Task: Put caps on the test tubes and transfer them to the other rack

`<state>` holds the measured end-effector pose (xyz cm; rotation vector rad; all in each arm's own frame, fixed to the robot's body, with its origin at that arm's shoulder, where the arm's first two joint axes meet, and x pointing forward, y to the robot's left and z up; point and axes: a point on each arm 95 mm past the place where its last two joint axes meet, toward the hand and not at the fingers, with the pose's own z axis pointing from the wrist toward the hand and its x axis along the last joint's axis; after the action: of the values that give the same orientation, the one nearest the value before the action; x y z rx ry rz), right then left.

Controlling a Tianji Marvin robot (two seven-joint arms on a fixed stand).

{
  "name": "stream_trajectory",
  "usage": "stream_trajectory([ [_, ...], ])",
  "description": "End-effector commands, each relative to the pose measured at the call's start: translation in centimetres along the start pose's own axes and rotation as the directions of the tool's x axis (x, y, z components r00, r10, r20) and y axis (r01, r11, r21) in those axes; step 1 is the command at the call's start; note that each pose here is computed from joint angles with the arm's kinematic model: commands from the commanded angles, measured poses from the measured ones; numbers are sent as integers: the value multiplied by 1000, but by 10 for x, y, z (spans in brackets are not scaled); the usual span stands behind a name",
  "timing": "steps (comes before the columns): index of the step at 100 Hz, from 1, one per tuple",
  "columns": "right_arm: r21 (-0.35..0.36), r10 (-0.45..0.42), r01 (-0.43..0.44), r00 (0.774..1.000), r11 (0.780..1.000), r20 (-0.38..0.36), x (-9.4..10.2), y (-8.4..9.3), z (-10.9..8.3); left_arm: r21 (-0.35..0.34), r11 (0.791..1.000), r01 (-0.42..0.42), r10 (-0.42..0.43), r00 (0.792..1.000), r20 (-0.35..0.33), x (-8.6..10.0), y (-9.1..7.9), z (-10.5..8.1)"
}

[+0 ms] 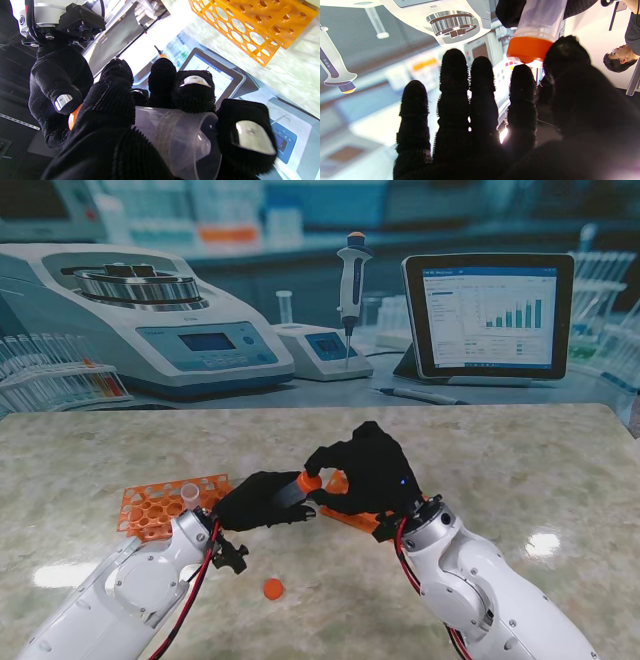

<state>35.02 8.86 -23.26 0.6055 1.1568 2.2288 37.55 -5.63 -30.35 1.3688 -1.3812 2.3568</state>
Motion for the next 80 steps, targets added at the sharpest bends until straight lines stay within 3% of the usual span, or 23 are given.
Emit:
stream_trajectory([
  [1,16,8,-8,1000,1000,1,3,-5,-6,3,1000,-1,1,1000,-16,5,0,2],
  [80,-31,6,-6,1000,999,-10,11,-3,-16,20,1000,-3,3,1000,-23,6,-1,2],
])
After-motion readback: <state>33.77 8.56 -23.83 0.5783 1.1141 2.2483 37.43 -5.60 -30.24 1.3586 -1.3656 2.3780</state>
